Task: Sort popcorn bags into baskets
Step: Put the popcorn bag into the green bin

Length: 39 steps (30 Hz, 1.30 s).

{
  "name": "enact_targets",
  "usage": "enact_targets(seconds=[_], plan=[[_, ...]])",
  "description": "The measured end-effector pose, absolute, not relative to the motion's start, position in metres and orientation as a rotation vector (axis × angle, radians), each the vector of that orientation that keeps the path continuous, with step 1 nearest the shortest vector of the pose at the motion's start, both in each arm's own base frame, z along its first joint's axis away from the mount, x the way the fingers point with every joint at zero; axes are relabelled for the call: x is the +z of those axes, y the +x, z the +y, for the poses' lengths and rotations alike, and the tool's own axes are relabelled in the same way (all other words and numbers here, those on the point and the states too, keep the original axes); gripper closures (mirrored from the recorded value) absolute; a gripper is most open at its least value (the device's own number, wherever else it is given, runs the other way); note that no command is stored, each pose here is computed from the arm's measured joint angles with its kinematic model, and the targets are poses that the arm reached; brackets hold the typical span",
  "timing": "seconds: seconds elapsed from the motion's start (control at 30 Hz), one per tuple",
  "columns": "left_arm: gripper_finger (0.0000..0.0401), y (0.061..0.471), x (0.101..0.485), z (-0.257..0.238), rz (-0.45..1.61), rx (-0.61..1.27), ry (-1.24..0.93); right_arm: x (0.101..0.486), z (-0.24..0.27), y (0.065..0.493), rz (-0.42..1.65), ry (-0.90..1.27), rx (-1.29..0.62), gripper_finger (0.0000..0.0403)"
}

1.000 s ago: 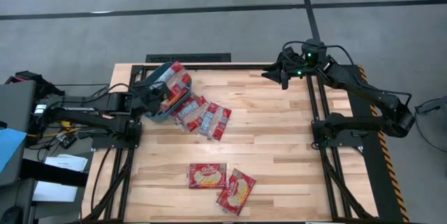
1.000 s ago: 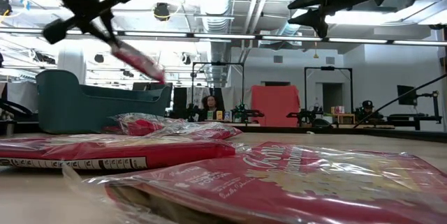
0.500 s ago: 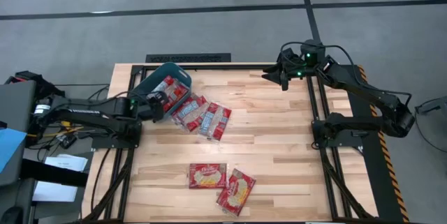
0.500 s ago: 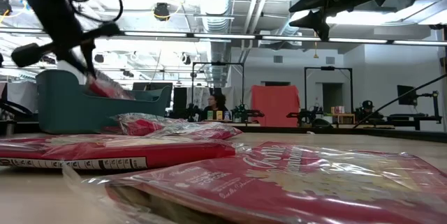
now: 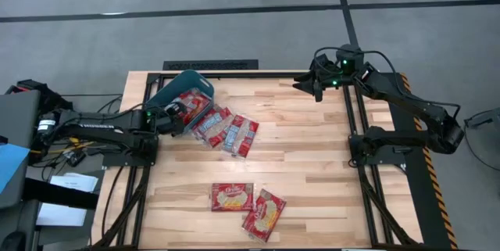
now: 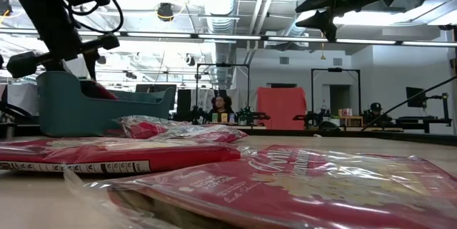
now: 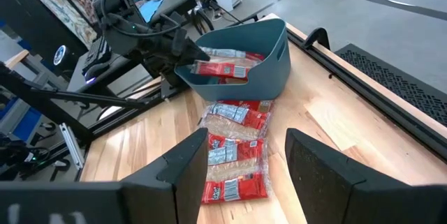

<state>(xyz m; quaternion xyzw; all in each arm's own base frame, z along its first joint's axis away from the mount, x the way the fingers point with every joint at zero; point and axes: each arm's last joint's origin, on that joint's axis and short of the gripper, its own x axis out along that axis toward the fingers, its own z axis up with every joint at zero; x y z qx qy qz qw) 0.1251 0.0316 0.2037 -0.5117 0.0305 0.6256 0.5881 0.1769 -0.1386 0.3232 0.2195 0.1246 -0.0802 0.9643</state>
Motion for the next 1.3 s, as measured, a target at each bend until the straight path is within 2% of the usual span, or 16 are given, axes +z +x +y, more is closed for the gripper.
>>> enact_targets(seconds=[0.27, 0.47, 1.1, 1.2, 1.3], plan=[[0.0162, 0.123, 0.205, 0.042, 0.075, 1.503, -1.113, 0.323, -0.134, 0.181, 0.259, 0.436, -0.135, 0.0184], [0.0116, 0.123, 0.212, 0.048, 0.075, 1.523, -1.087, 0.321, -0.132, 0.181, 0.278, 0.448, -0.132, 0.0189], [0.0108, 0.128, 0.254, 0.052, 0.090, 1.450, -1.032, 0.320, -0.132, 0.180, 0.290, 0.428, -0.120, 0.0186], [0.0108, 0.135, 0.260, 0.053, 0.077, 1.378, -1.031, 0.320, -0.127, 0.183, 0.300, 0.401, -0.077, 0.0184], [0.0108, 0.147, 0.269, 0.054, 0.074, 1.223, -1.008, 0.313, -0.118, 0.192, 0.364, 0.344, -0.053, 0.0182]])
